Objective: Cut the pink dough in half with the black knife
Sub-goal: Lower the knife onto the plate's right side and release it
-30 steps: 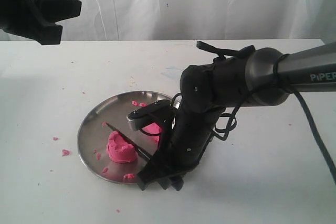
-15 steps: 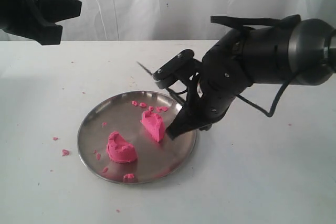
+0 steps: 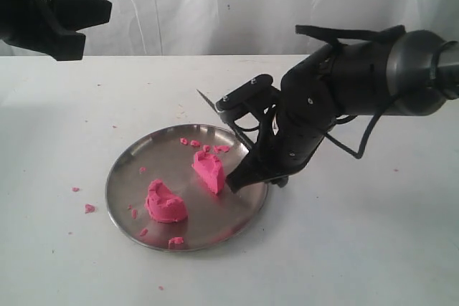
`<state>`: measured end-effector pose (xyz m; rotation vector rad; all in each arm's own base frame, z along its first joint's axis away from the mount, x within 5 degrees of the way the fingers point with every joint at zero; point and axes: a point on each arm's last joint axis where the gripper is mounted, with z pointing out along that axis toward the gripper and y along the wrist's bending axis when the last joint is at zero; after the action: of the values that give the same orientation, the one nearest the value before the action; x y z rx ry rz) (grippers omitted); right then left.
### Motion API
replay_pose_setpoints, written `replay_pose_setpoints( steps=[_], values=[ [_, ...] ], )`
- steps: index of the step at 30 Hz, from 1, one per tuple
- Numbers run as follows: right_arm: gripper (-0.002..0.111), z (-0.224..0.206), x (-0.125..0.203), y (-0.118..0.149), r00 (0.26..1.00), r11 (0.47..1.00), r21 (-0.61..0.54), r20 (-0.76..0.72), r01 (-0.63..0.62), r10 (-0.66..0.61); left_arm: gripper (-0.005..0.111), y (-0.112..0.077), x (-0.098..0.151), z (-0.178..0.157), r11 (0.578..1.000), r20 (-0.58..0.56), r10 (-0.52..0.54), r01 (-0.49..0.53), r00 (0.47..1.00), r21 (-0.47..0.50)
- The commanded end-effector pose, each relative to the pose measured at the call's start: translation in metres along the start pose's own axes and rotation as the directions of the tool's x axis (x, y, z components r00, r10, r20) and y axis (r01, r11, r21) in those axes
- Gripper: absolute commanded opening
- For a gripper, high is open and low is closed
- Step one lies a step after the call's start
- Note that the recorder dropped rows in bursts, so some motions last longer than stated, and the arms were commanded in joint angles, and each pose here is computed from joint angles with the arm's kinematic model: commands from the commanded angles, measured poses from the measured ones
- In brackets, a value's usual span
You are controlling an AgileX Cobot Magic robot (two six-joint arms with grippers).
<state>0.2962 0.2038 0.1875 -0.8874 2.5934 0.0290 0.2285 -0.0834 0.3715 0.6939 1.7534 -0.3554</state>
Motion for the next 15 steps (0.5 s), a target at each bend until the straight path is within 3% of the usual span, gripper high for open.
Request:
replay_pose_setpoints(
  steps=[1, 12, 15],
  values=[
    [0.0, 0.015, 0.001, -0.001, 1.0, 1.0, -0.01, -0.006, 0.023, -0.023, 0.0, -0.002, -0.002, -0.002, 1.0, 0.009, -0.015, 0.015, 1.0, 0.012],
    [0.0, 0.031, 0.004, 0.001, 0.999, 1.0, -0.018, -0.037, 0.016, -0.017, 0.0, -0.002, -0.002, -0.002, 1.0, 0.009, -0.015, 0.015, 1.0, 0.012],
    [0.005, 0.033, 0.004, 0.002, 0.999, 1.0, -0.026, -0.046, 0.003, -0.005, 0.0, -0.002, -0.002, -0.002, 1.0, 0.009, -0.015, 0.015, 1.0, 0.012]
  ],
)
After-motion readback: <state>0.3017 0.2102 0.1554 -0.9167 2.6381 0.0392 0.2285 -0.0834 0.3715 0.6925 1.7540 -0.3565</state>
